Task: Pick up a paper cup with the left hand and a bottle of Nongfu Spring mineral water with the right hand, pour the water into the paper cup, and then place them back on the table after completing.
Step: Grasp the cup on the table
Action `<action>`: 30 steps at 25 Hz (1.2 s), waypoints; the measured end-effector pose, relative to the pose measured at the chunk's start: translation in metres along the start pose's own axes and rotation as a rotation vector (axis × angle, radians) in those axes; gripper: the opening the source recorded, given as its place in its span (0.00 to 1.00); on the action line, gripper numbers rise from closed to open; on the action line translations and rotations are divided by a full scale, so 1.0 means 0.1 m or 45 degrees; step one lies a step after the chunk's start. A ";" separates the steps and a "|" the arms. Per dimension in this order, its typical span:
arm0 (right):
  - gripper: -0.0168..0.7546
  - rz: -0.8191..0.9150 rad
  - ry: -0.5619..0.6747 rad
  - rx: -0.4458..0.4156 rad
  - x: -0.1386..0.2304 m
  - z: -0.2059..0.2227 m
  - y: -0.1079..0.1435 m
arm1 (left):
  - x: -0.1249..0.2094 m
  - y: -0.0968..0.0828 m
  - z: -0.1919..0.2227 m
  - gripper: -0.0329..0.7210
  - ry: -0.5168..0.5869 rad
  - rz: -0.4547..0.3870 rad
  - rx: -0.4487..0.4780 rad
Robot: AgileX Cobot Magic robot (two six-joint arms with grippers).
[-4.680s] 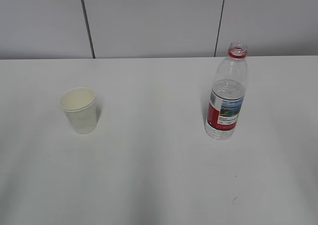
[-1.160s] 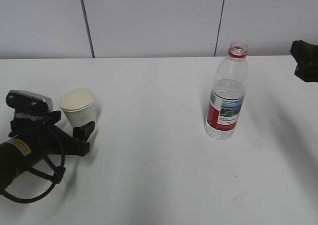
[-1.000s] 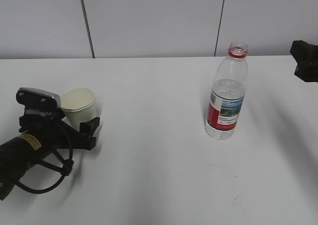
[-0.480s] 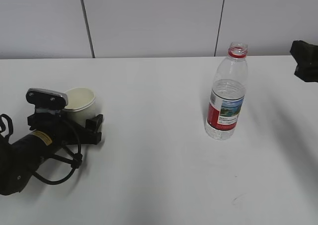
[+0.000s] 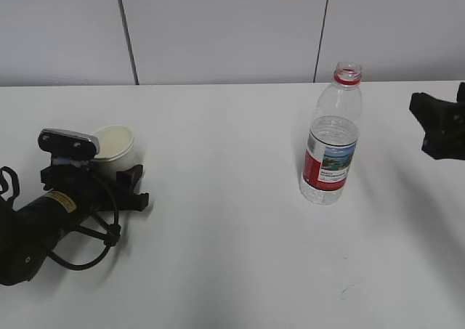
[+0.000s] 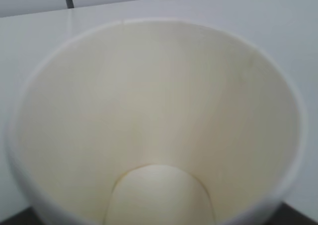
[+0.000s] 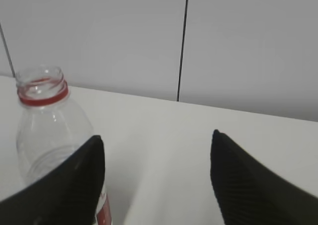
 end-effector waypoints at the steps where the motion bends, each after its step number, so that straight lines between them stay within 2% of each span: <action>1: 0.66 0.001 0.015 0.001 0.05 -0.02 0.00 | 0.00 0.00 0.00 0.56 0.000 0.000 0.000; 15: 0.66 0.071 0.174 -0.001 0.50 0.05 -0.01 | 0.00 0.00 0.00 0.55 0.000 0.001 0.002; 21: 0.67 0.045 0.100 -0.125 0.47 0.11 0.17 | 0.00 0.00 0.00 0.55 0.000 0.001 0.002; 25: 0.75 0.133 0.115 -0.185 0.59 0.17 0.25 | 0.00 0.00 0.00 0.55 0.000 0.001 0.002; 28: 0.83 0.148 0.170 -0.195 0.75 0.20 0.27 | 0.00 0.00 0.00 0.55 0.000 0.001 0.002; 30: 0.84 0.154 0.200 -0.198 0.83 0.22 0.27 | 0.00 0.00 0.00 0.55 0.000 0.001 0.002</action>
Point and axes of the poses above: a point on each arm's last joint axis where the gripper is mounted, z pointing out along that axis toward the gripper, y along the wrist's bending axis when the last joint is at zero, x = y × z, the point moved 10 cm from there along z, pointing out along that axis toward the gripper, and after that the axes turned 7 degrees about z, right-handed, at the moved point
